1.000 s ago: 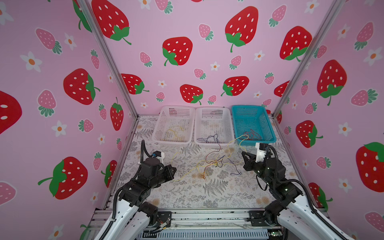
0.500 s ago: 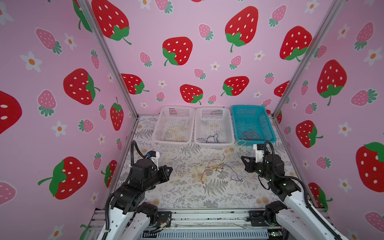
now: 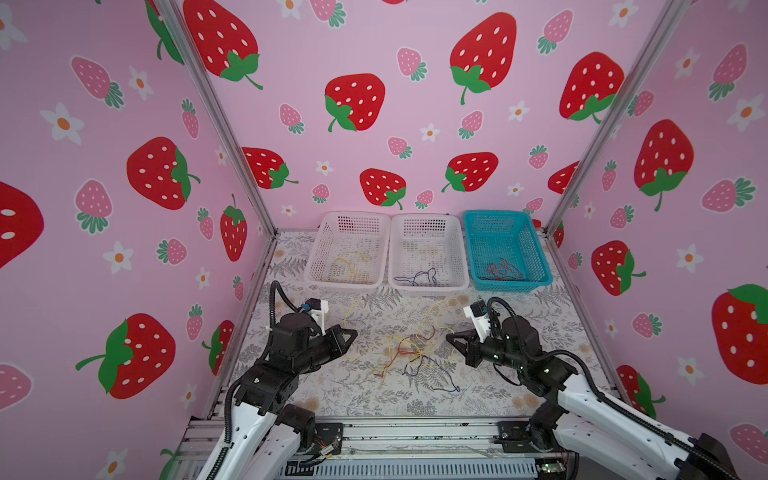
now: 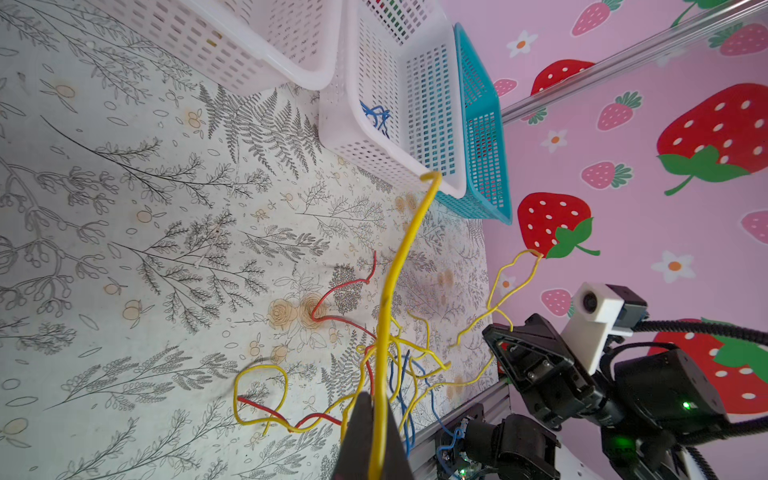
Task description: Untangle the cables
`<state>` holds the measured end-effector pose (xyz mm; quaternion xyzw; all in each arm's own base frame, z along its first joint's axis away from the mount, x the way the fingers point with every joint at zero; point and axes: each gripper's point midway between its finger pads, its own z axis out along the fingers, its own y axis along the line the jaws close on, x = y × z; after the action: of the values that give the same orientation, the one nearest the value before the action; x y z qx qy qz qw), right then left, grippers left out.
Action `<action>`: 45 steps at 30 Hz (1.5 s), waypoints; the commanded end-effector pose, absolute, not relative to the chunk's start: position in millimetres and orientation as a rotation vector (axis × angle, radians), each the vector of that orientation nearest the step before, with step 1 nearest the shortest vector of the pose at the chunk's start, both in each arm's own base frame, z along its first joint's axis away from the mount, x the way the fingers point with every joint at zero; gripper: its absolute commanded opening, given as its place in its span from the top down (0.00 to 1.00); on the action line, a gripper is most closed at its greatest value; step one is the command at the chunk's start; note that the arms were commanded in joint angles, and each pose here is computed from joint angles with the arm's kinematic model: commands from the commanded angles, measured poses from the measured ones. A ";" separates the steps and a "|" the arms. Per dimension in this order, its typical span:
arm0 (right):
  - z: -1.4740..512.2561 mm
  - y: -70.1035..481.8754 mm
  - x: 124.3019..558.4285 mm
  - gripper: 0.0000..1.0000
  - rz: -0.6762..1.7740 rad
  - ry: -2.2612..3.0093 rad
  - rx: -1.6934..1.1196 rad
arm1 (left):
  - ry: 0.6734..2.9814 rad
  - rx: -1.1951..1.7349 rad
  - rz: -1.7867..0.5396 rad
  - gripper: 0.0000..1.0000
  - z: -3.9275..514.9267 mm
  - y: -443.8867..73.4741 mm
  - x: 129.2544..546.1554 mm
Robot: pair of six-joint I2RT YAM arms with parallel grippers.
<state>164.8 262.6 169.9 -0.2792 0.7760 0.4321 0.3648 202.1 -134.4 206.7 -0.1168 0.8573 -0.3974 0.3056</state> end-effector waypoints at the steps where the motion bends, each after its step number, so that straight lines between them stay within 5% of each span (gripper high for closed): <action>1: 192.3 280.4 157.1 1.00 1.155 1.875 -0.784 | 2.202 -0.317 -1.113 1.00 220.6 -138.4 208.6; 27: 260.5 289.4 87.6 1.00 1.419 1.509 -1.015 | 2.239 -0.387 -0.930 1.00 198.8 -120.3 223.8; 45: 250.5 359.2 96.8 1.00 1.564 1.510 -1.062 | 2.231 -0.428 -0.963 1.00 185.2 -122.0 225.6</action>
<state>109.4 346.8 207.5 -0.3954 0.6469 0.5637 0.3276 222.3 -124.9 183.7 -0.1535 0.8597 -0.3674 0.3199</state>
